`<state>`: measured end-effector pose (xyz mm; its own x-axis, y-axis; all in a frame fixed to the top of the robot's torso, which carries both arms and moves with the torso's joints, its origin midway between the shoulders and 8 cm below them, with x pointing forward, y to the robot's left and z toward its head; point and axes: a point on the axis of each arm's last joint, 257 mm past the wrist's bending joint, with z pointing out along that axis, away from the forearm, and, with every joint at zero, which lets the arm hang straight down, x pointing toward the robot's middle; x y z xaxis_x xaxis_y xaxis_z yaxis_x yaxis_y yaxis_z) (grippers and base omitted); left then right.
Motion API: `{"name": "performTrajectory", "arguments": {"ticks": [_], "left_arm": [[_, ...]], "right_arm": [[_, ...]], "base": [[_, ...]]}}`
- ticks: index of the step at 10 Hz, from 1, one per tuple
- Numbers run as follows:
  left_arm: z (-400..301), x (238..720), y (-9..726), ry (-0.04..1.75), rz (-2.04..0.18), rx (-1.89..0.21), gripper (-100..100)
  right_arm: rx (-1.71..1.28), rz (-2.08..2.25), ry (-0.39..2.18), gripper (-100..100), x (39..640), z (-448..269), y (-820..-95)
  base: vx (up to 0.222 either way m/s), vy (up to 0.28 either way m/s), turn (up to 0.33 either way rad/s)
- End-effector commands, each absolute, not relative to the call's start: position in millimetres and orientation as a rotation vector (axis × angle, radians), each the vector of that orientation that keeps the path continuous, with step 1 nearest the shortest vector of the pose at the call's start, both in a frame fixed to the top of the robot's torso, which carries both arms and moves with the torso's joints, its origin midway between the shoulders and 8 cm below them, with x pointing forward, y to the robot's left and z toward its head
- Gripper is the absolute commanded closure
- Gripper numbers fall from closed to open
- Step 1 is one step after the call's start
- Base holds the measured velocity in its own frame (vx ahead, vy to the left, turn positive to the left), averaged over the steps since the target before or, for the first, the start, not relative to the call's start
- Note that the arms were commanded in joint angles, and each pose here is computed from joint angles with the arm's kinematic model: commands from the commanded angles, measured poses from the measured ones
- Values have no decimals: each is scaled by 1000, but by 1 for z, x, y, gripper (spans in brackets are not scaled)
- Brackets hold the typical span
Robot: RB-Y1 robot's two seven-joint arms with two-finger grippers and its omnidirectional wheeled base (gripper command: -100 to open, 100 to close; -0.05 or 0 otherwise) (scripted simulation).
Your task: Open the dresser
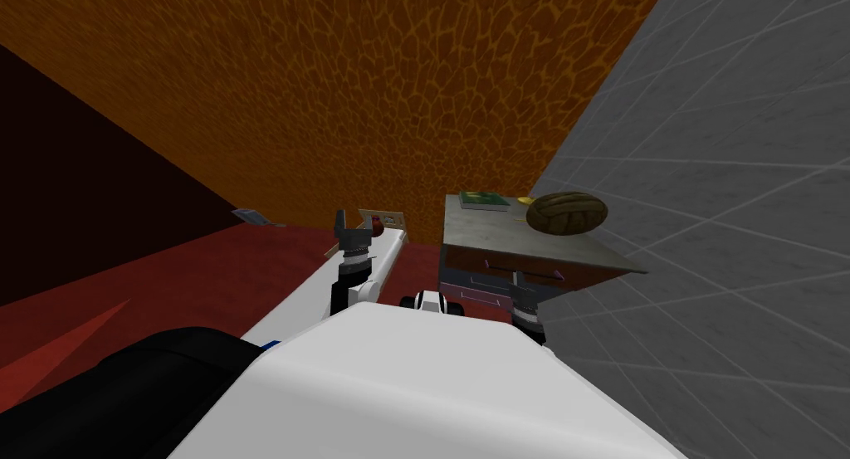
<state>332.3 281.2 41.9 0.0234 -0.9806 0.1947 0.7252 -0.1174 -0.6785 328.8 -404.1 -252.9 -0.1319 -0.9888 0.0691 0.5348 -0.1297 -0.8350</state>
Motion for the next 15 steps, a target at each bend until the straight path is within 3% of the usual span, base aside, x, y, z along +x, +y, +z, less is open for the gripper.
{"name": "performTrajectory", "arguments": {"ticks": [1, 13, 14, 15], "left_arm": [[42, 332, 281, 444, -1534, -751, 0], [42, 332, 281, 444, -1534, -751, 0], [42, 332, 281, 444, -1534, -751, 0], [42, 332, 281, 444, -1534, -752, 0]], "right_arm": [[-796, -1553, 792, 100, 336, -247, -415], [-807, -1506, 772, 100, 336, -238, -423], [-814, -1499, 798, -100, 342, -237, -437], [-814, -1496, 798, -100, 346, -232, -443]], "base": [[-186, 73, -27], [-159, 36, -35], [-106, 46, -46], [-28, 79, -39]]}}
